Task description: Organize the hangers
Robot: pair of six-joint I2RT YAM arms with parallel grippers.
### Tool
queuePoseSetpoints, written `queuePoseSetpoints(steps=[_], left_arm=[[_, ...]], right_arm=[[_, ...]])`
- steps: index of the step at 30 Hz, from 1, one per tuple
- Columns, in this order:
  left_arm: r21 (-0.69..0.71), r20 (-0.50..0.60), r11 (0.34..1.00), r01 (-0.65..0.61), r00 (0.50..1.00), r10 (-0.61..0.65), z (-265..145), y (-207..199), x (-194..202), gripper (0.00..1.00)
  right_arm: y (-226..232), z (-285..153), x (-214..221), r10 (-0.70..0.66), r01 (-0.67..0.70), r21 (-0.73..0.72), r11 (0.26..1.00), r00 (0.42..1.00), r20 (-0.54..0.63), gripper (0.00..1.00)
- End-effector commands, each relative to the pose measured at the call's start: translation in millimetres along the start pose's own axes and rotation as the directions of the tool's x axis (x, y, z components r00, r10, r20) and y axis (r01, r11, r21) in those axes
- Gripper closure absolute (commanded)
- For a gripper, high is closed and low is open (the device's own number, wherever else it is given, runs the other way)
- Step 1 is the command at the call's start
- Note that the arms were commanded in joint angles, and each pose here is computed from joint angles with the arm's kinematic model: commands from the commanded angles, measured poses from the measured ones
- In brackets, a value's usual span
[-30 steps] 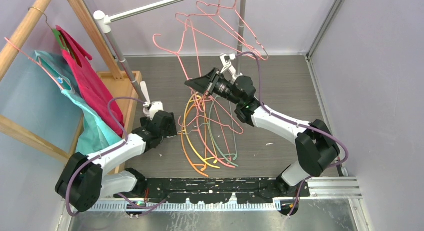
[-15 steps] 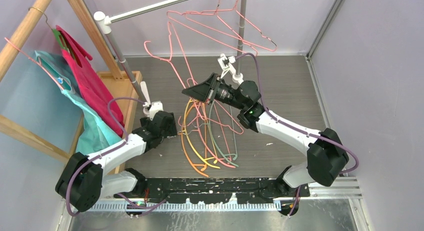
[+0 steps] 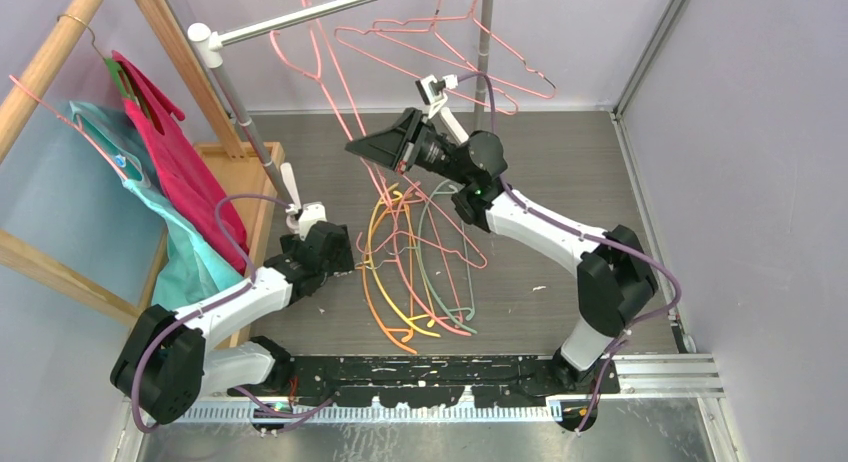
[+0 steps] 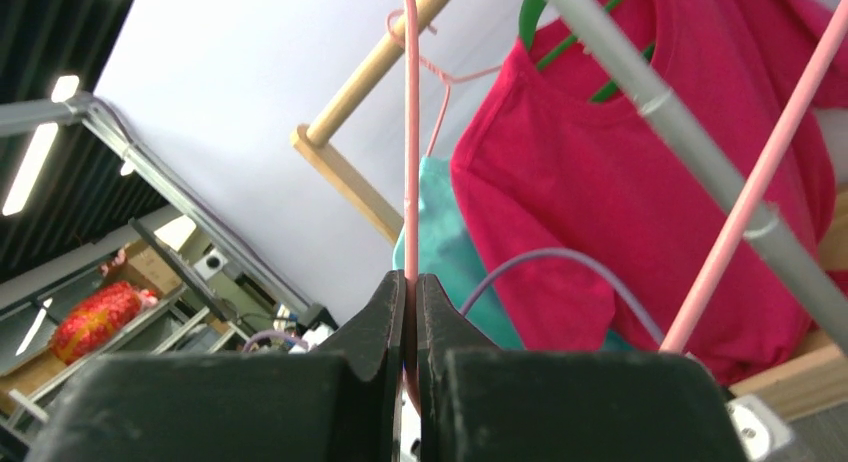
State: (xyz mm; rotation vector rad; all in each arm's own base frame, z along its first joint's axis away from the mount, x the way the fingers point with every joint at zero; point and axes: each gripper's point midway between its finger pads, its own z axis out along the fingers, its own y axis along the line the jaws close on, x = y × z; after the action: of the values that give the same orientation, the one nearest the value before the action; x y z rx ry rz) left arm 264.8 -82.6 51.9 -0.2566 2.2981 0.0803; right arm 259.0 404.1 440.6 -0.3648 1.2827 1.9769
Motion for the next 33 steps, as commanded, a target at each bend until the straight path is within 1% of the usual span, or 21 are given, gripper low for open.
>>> queuePoseSetpoints(steps=[1, 9, 12, 15, 19, 22, 31, 32, 33], left_arm=[[0.004, 0.074, 1.0, 0.024, 0.997, -0.024, -6.0, -5.1, -29.8, 0.02], [-0.004, 0.077, 1.0, 0.018, 0.997, -0.018, -6.2, -2.8, -29.8, 0.02], [-0.01, 0.076, 1.0, 0.013, 0.997, -0.012, -6.6, -1.2, -29.5, 0.02], [-0.015, 0.081, 1.0, 0.011, 0.997, -0.01, -7.7, 0.8, -30.0, 0.02], [-0.01, 0.089, 1.0, 0.013, 0.996, -0.012, -8.7, 0.6, -31.4, 0.02], [-0.013, 0.087, 1.0, 0.01, 0.996, -0.009, -8.8, 0.8, -31.7, 0.02], [-0.013, 0.085, 1.0, 0.014, 0.996, -0.012, -9.8, 1.9, -30.9, 0.02], [-0.013, 0.087, 1.0, 0.015, 0.996, -0.014, -9.9, 1.8, -31.2, 0.02], [-0.011, 0.089, 1.0, 0.015, 0.996, -0.014, -10.3, 1.6, -31.5, 0.02]], right_arm=[[25.5, 9.9, -45.3, -0.032, 0.043, -0.104, 0.994, 0.994, 0.103, 0.98], [-22.9, 16.0, -75.9, 0.126, -0.102, -0.128, 0.987, 0.971, 0.201, 0.98], [-41.3, 11.9, -82.5, 0.162, -0.137, -0.117, 0.984, 0.957, 0.241, 0.98], [-54.6, 3.0, -88.9, 0.169, -0.149, -0.09, 0.985, 0.943, 0.287, 0.98], [-63.1, -13.1, -95.9, 0.172, -0.161, -0.063, 0.985, 0.922, 0.347, 0.98], [-62.4, -28.1, -103.7, 0.179, -0.162, -0.076, 0.984, 0.901, 0.395, 0.98], [-69.4, -47.5, -127.3, 0.198, -0.168, -0.107, 0.98, 0.875, 0.441, 0.97], [-67.8, -47.6, -127.3, 0.196, -0.163, -0.113, 0.98, 0.878, 0.436, 0.96], [-65.5, -47.5, -127.2, 0.193, -0.156, -0.119, 0.981, 0.881, 0.431, 0.93]])
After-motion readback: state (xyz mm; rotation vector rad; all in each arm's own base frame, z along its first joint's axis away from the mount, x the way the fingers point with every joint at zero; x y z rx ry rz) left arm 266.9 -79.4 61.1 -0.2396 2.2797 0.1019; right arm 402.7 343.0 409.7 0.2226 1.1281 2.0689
